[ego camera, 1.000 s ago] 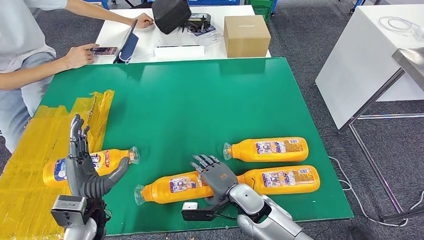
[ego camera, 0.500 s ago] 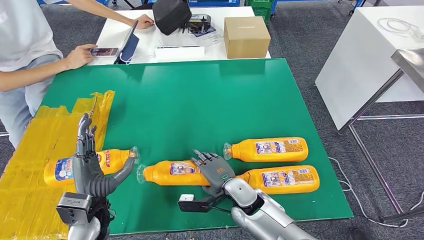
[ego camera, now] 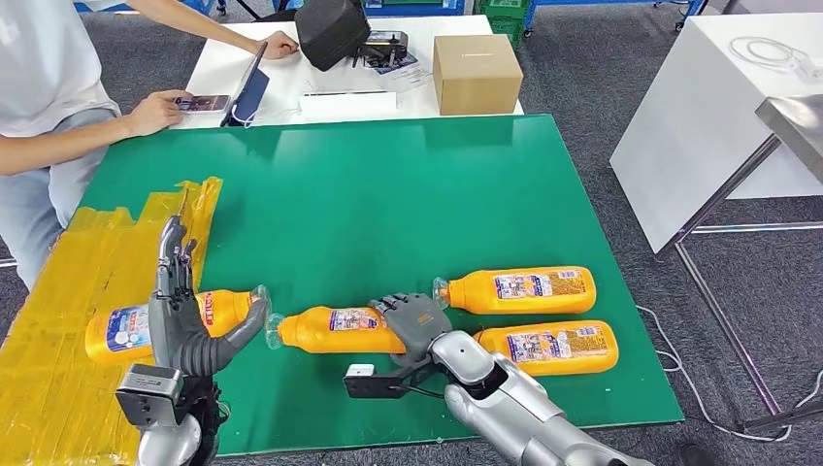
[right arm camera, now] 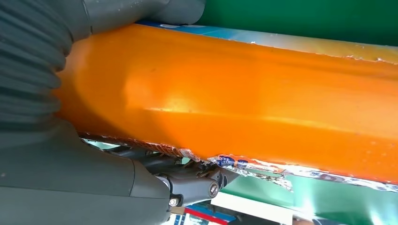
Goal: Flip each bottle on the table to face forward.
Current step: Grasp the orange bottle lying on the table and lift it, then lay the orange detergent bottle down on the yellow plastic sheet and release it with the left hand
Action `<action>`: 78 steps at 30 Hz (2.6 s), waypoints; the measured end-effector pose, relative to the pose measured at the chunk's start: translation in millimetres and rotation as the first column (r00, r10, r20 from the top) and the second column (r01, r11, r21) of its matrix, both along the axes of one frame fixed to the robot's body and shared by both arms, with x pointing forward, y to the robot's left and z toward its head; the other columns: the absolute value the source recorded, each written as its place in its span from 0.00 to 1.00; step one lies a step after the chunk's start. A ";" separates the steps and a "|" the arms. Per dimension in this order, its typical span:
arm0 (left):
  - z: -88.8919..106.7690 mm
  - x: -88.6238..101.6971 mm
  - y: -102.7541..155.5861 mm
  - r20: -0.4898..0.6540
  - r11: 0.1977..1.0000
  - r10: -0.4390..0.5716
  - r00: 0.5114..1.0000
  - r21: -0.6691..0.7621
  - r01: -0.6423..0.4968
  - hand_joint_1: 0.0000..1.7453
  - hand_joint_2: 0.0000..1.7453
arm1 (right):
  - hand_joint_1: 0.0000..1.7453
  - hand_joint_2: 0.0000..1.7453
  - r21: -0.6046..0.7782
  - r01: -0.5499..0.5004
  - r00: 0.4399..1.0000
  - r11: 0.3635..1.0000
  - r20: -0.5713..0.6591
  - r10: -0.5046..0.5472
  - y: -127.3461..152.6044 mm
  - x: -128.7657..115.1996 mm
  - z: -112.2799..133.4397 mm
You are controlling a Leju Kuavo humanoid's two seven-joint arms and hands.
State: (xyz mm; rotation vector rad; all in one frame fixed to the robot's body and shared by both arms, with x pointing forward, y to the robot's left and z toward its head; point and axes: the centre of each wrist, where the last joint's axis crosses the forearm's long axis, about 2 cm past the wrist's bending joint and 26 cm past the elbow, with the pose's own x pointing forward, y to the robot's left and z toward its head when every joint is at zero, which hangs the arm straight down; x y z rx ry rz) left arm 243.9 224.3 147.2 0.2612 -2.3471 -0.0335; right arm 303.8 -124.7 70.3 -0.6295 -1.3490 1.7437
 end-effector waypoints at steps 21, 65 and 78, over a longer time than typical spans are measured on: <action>3.7 -18.7 -5.1 -0.091 0.985 -0.135 0.987 -0.123 0.124 0.00 1.00 | 1.00 1.00 0.727 0.024 0.919 0.687 0.254 -0.301 -8.5 -53.8 25.6; -21.4 1.3 -31.0 -0.317 0.794 -0.607 0.728 -0.261 0.549 0.00 1.00 | 1.00 1.00 0.919 -0.074 0.881 0.388 0.242 -0.406 -10.6 -55.4 50.5; -17.0 14.1 -32.8 -0.288 0.713 -0.695 0.659 -0.394 0.580 0.00 1.00 | 1.00 1.00 0.833 -0.088 0.955 0.546 0.226 -0.191 36.7 -59.6 21.5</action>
